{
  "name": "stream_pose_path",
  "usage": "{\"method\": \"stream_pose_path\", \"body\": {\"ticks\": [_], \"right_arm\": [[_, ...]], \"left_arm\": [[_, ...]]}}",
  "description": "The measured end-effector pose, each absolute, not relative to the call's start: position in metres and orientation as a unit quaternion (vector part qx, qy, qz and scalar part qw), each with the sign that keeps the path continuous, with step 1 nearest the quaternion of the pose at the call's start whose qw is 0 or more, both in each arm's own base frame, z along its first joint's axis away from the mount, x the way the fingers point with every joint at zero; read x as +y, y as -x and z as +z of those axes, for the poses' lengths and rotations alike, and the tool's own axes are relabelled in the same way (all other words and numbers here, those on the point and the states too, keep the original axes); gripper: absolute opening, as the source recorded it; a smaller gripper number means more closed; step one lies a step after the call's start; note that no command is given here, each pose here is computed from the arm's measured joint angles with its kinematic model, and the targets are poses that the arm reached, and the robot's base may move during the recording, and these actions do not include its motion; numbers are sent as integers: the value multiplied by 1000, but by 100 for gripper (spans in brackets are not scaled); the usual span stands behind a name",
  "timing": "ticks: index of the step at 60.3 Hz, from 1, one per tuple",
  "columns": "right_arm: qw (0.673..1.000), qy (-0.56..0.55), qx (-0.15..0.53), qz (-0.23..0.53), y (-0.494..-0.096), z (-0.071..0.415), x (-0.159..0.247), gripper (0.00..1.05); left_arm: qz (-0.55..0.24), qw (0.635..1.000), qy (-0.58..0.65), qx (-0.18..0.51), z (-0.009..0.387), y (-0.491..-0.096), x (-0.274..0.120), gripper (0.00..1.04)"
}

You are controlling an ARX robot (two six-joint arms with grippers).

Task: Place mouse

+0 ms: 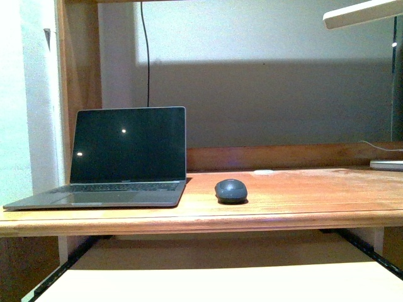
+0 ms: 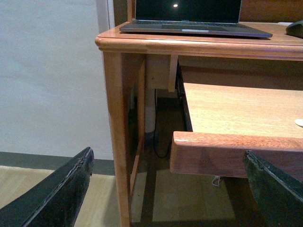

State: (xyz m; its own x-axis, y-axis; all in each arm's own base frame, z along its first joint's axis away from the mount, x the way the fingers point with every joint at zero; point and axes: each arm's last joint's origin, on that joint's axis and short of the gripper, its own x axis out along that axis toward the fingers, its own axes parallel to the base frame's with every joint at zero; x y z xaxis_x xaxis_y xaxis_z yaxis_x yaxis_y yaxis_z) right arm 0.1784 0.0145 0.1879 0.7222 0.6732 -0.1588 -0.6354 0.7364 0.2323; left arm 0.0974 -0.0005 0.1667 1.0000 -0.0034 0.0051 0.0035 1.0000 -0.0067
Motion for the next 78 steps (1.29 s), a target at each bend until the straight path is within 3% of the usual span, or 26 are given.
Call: {"method": "stream_pose_path", "body": {"ticks": [48, 78], "right_arm": [[906, -23, 138, 399, -182, 153, 69, 97], [915, -16, 115, 387, -238, 162, 136, 97]], "left_arm": [[-2, 1000, 3, -3, 167, -97, 0, 97], [-2, 1000, 3, -3, 167, -97, 0, 97]]}}
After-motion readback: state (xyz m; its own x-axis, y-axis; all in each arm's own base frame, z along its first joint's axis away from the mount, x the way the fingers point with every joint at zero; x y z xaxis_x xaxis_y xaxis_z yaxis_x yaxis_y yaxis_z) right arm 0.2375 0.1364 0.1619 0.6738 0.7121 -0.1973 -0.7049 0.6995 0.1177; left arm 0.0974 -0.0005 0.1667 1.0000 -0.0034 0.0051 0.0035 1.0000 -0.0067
